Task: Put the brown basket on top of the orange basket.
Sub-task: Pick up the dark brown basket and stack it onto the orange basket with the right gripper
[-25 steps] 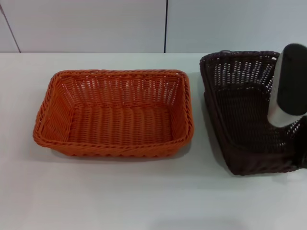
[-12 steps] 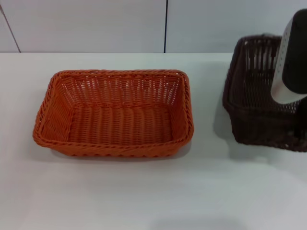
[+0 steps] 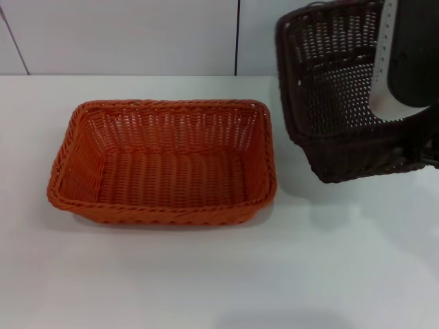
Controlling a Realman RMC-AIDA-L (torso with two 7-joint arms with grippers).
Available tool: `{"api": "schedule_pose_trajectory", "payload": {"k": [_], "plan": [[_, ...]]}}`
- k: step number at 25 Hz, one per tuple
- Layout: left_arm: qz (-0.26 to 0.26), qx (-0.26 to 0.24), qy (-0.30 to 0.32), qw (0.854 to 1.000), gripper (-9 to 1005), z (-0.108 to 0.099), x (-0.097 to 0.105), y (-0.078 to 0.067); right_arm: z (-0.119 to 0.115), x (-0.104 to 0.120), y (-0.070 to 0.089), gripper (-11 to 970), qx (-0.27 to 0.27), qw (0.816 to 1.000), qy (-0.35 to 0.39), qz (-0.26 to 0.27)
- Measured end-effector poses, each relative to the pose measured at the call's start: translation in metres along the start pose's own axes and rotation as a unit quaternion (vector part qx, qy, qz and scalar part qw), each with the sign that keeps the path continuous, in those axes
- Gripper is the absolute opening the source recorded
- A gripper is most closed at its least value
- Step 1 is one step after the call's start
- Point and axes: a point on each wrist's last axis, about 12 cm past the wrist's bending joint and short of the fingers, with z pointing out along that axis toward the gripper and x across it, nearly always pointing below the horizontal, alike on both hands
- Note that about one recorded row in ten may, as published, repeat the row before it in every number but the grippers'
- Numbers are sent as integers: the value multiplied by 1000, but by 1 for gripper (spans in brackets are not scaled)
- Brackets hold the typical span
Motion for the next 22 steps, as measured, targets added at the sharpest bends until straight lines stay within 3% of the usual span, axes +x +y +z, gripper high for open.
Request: {"api": "schedule_pose_trajectory", "payload": {"k": [8,11,22], "plan": [[0,0,1,1000,655,0,0,0,-16,-17,-8,158,42,998,-18,-43],[0,0,1,1000,655,0,0,0,-17,-30,-9,157,57,993,-57,-85],[-2,-1,2,1000,655,-2,1,-1,-14,-47,-1,157,40,971,-133,-195]]}}
